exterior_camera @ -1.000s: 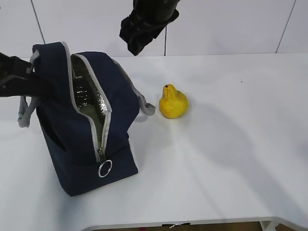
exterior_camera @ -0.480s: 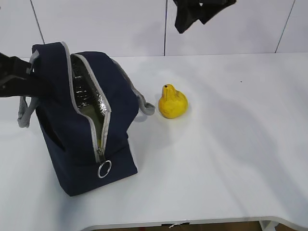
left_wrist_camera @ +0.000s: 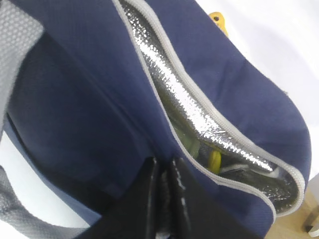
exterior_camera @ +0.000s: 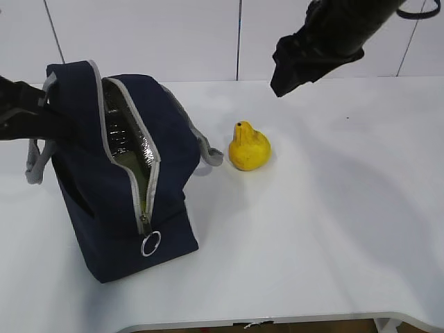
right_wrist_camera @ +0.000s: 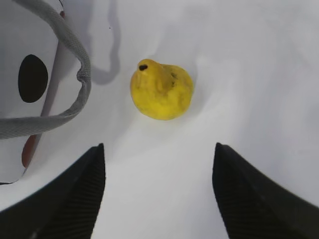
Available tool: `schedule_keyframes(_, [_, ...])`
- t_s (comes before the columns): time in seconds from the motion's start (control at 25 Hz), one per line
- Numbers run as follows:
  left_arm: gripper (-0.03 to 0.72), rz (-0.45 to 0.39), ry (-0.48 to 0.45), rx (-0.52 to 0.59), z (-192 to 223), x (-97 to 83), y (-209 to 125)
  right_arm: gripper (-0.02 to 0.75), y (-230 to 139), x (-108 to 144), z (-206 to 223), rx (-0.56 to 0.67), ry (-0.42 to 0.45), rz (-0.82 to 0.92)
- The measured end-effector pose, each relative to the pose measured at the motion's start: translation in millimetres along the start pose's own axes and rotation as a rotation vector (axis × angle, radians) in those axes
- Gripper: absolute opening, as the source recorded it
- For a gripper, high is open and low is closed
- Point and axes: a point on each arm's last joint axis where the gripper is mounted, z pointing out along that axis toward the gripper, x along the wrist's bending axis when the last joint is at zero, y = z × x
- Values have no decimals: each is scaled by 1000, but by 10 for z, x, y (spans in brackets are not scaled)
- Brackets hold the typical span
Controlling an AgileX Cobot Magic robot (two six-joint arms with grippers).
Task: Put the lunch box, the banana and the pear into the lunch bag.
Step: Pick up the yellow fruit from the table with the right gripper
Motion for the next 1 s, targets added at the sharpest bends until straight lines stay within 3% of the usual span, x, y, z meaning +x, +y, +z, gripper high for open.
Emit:
schedule_keyframes(0.52, [-1, 0, 0, 0, 0, 0, 0, 547, -766, 204, 228, -206, 4, 30])
schedule_keyframes(0.76, [-1, 0, 0, 0, 0, 0, 0, 547, -913, 258, 349, -232, 29, -30])
schedule_keyframes(1.0, [-1, 0, 0, 0, 0, 0, 0, 547, -835, 271, 359, -342, 23, -163])
